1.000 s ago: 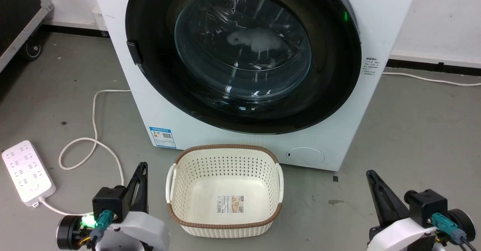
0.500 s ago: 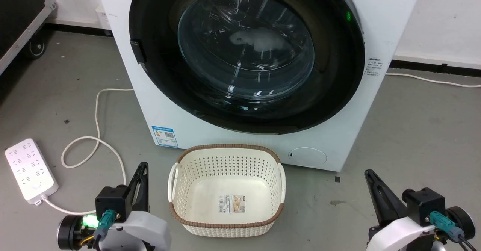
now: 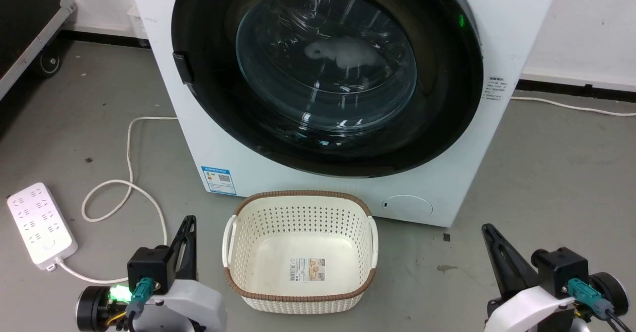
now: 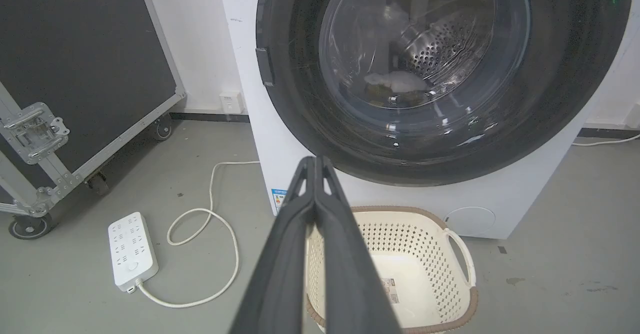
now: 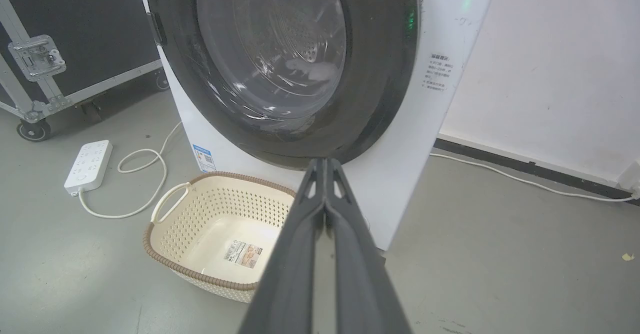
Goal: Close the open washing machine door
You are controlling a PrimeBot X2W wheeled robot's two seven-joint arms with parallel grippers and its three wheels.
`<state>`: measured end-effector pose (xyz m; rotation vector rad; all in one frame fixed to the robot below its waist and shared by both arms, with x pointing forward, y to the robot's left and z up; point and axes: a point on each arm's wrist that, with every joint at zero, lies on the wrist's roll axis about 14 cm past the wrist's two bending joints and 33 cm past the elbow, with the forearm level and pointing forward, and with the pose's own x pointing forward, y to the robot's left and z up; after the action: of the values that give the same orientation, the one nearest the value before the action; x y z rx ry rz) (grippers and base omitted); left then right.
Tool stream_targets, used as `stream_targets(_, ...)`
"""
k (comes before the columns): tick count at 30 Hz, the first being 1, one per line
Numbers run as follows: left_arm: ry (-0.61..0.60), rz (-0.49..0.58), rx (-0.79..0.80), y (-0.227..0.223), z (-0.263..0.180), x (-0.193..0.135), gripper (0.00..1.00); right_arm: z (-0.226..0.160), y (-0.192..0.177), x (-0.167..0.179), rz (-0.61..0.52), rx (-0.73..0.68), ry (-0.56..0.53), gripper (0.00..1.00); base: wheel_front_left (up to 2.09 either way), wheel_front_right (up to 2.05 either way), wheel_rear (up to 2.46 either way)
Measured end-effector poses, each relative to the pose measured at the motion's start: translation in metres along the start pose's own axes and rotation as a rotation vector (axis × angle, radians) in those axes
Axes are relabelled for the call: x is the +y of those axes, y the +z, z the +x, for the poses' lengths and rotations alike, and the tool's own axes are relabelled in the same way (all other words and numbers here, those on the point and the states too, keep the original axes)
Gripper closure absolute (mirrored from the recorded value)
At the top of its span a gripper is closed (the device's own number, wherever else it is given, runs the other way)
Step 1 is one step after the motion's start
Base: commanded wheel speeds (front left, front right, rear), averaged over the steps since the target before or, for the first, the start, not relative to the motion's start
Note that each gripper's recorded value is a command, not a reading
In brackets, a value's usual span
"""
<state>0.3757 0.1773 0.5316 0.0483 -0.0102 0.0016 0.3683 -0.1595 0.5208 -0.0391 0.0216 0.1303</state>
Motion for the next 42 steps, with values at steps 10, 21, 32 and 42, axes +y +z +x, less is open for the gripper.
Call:
stream_targets(10,0.0,0.0,0.0,0.0,0.0,0.0,1.0,0.0,0.0,-0.0001,0.0,0.0,0.0,1.0,0.0,0.0,0.0)
stream_targets(21,0.0,0.0,0.0,0.0,0.0,0.0,1.0,0.0,0.0,0.0,0.0,0.0,0.0,1.0,0.0,0.0,0.0)
stream_targets(32,0.0,0.0,0.0,0.0,0.0,0.0,1.0,0.0,0.0,0.0,0.0,0.0,0.0,1.0,0.0,0.0,0.0)
stream_targets(42,0.0,0.0,0.0,0.0,0.0,0.0,1.0,0.0,0.0001,0.0,0.0,0.0,0.0,1.0,0.0,0.0,0.0)
